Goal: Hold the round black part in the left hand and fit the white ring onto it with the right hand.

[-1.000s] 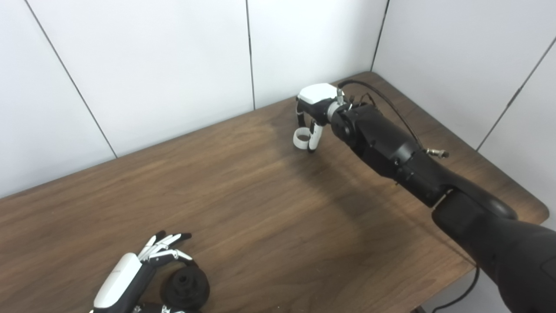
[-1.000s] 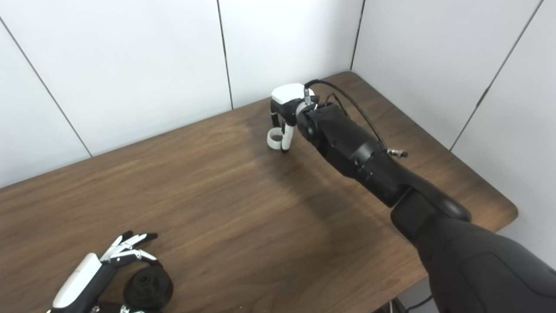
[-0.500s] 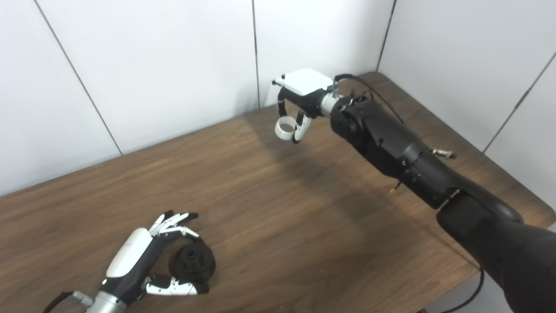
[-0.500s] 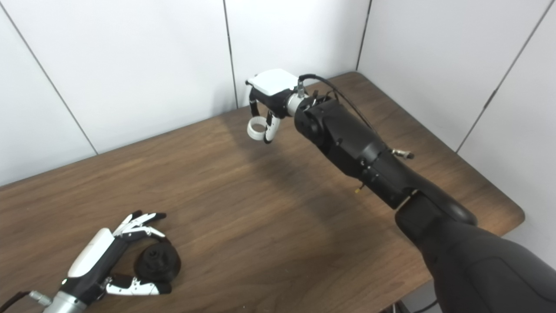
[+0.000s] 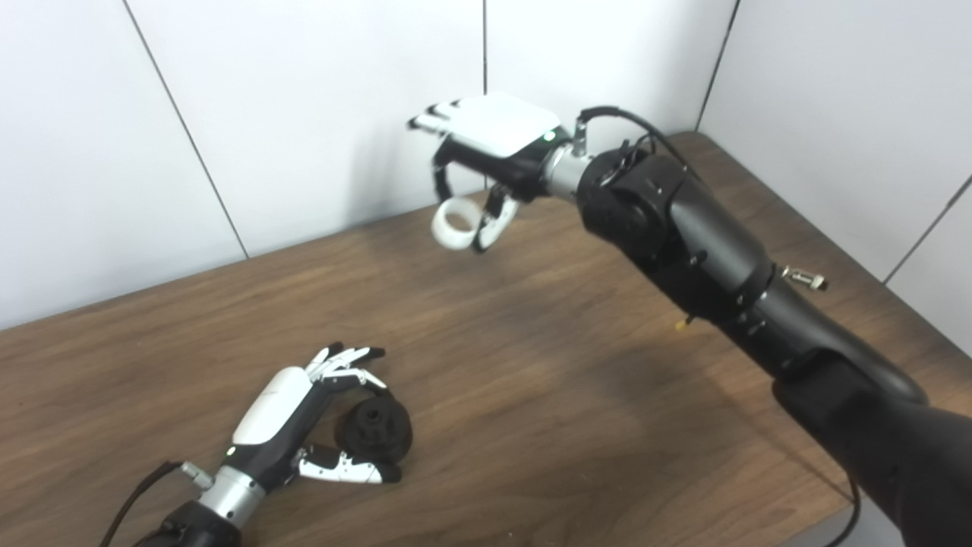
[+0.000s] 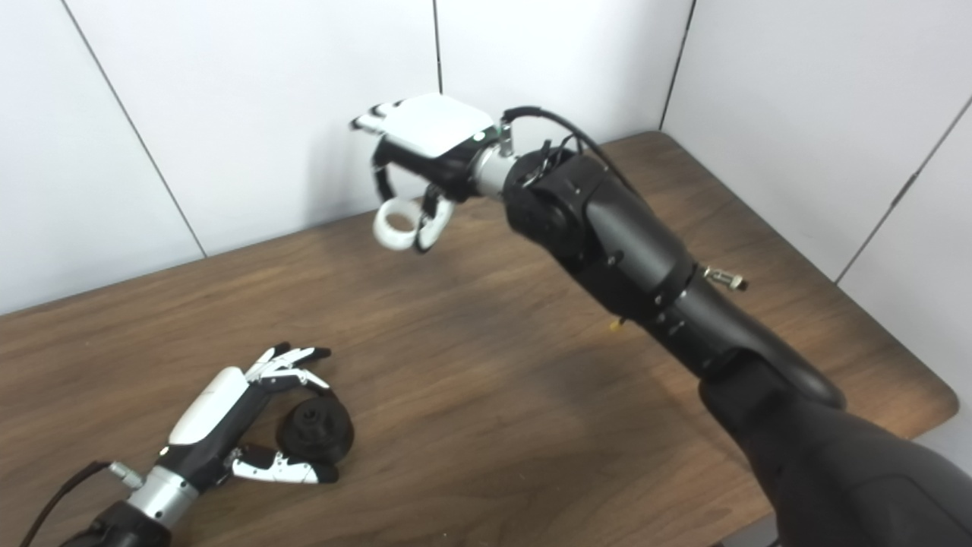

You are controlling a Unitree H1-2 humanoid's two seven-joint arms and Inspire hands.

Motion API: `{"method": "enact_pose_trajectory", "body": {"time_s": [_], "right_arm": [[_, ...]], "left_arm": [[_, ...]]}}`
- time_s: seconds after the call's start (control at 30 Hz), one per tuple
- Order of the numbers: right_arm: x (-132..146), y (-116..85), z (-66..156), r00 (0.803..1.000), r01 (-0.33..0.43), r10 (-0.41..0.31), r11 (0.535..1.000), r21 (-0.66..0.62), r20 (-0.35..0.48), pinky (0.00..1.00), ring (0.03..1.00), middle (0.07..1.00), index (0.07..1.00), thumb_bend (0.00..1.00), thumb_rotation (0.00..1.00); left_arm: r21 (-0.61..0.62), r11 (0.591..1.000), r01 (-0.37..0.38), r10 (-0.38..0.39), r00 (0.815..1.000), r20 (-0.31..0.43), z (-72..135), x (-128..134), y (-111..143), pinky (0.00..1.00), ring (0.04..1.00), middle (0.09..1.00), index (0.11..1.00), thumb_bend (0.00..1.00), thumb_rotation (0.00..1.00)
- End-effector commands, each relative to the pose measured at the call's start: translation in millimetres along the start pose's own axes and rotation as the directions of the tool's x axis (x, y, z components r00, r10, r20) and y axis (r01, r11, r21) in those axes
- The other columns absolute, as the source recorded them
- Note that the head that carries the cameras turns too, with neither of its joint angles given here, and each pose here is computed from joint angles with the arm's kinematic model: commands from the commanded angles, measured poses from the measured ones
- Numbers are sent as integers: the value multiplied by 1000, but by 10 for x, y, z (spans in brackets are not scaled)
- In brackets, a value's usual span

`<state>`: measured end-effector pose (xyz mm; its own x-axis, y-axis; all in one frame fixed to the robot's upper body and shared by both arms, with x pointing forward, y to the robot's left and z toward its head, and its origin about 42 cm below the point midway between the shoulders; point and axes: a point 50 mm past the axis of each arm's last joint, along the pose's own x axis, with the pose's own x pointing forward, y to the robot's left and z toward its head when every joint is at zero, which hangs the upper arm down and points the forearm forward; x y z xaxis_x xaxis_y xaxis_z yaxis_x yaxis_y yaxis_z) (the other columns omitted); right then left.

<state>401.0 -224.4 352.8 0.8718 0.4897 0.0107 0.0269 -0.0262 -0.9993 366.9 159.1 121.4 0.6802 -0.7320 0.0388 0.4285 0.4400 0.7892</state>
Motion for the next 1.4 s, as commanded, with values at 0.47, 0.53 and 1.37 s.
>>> {"method": "enact_pose_trajectory", "body": {"time_s": [0.47, 0.53, 1.37], "right_arm": [[-65, 329, 613, 949, -33, 4, 996, 88, 315, 998, 1000, 998, 481, 509, 130], [-90, 358, 612, 942, -33, 4, 996, 82, 335, 1000, 1000, 1000, 481, 510, 128], [-176, 549, 630, 924, -30, 37, 999, -26, 380, 1000, 1000, 1000, 480, 515, 125]], "left_arm": [[35, 999, 22, -23, 999, 23, 246, 208, -41, 1000, 917, 898, 475, 516, 47], [42, 999, 27, -28, 999, 25, 272, 218, -55, 1000, 914, 899, 475, 516, 47], [47, 998, 40, -41, 999, 29, 426, 206, -115, 1000, 905, 889, 476, 516, 45]]}}
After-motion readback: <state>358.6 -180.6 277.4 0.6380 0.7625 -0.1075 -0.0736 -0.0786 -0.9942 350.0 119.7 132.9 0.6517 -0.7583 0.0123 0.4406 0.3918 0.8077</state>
